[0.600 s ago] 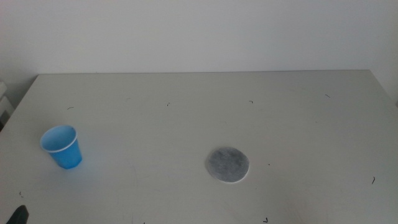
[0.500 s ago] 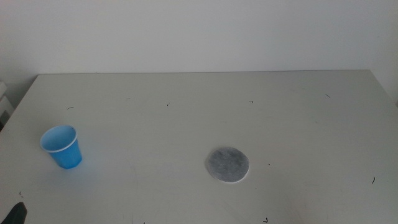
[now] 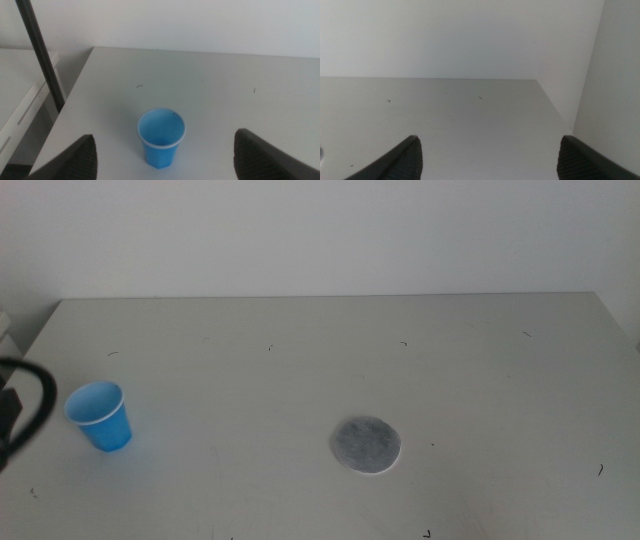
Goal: Place an empty cup on a cup mat.
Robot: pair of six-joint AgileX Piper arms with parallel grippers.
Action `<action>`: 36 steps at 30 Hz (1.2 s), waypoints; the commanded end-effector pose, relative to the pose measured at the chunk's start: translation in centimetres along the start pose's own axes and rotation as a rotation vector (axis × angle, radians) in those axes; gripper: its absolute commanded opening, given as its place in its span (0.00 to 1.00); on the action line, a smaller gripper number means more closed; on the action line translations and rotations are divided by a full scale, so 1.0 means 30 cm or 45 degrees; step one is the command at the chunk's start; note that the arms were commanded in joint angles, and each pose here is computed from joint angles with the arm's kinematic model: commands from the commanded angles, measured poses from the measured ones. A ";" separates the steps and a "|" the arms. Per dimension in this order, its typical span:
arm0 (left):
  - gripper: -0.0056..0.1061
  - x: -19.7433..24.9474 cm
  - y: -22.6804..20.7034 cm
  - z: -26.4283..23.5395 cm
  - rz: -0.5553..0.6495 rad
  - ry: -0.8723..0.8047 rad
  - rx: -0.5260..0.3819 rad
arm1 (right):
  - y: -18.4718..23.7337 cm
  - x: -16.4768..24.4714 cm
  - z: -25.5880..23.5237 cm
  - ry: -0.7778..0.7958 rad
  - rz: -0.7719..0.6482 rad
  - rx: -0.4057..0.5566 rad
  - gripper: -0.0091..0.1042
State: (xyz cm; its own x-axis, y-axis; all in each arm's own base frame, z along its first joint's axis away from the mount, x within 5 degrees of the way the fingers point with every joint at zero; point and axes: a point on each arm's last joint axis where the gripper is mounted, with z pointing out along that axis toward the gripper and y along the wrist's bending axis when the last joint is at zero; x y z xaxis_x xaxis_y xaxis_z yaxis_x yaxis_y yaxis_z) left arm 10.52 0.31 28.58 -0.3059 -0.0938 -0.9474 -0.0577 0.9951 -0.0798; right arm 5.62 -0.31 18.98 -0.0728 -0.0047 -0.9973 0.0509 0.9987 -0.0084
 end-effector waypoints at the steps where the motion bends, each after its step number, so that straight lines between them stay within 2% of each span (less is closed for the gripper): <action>1: 0.97 -0.124 -0.014 0.018 -0.048 -0.060 0.017 | 0.001 -0.040 -0.009 -0.139 -0.022 -0.003 0.91; 8: 0.97 -0.355 -0.033 0.073 -0.049 0.179 -0.023 | 0.001 -0.040 -0.009 -0.139 -0.022 -0.003 0.91; 16: 0.97 -0.528 -0.047 0.133 -0.051 0.445 -0.069 | 0.001 -0.040 -0.009 -0.139 -0.022 -0.003 0.91; 20: 0.97 -0.549 -0.050 0.186 -0.050 0.540 -0.082 | 0.001 -0.040 -0.009 -0.139 -0.022 -0.003 0.91; 36: 0.97 -0.497 -0.047 0.343 -0.041 0.693 -0.102 | 0.001 -0.040 -0.009 -0.139 -0.022 -0.003 0.91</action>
State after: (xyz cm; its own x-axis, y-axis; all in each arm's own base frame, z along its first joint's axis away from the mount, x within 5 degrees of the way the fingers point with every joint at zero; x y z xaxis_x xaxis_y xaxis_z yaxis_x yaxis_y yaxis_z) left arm 24.88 0.77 38.15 -0.8034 -0.1387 -0.5790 -0.1421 0.9891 -0.0398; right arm 5.62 -0.31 18.98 -0.0728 -0.0047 -0.9973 0.0509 0.9987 -0.0084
